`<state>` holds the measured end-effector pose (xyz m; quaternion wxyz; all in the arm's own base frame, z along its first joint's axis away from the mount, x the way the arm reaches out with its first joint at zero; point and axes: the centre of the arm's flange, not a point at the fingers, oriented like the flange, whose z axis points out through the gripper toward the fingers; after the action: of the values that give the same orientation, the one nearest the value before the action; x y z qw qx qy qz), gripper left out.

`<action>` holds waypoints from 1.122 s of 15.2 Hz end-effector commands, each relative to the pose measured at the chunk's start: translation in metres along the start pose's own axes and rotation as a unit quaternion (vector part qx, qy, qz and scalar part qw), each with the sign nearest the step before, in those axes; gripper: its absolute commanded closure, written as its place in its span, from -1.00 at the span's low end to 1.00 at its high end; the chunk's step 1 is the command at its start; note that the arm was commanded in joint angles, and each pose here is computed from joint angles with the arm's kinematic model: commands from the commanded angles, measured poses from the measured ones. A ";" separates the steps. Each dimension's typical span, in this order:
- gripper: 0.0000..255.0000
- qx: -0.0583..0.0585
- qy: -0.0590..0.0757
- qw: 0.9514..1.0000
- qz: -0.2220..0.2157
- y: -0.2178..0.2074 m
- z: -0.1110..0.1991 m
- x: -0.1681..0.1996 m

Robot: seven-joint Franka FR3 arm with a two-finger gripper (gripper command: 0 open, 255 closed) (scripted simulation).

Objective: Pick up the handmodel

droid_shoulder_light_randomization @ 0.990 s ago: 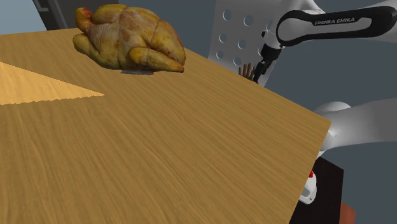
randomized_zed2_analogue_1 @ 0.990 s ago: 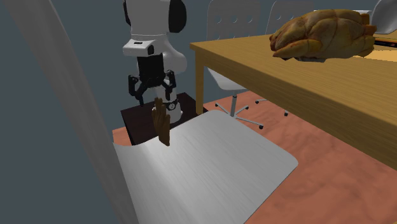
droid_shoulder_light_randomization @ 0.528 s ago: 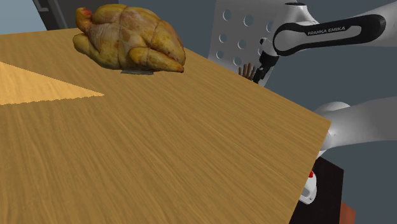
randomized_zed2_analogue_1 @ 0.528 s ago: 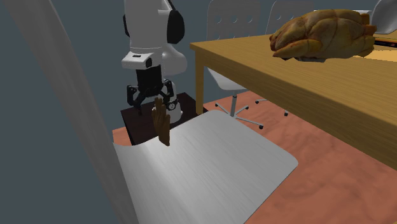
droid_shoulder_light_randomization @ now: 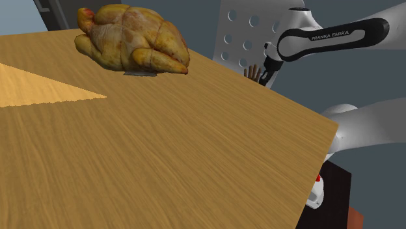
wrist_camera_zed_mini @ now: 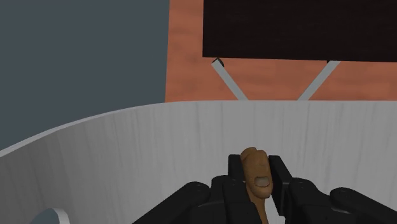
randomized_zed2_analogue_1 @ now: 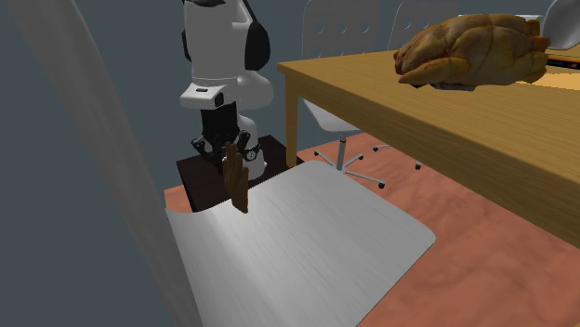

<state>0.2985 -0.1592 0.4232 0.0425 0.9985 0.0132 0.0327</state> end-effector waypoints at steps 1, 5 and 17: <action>1.00 0.000 0.000 1.000 0.000 0.000 0.000 0.000; 1.00 0.000 0.000 1.000 0.000 -0.001 0.000 -0.001; 1.00 0.000 0.000 1.000 0.000 0.005 -0.063 0.003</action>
<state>0.2964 -0.1588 0.4814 0.0424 0.9985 0.0134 0.0324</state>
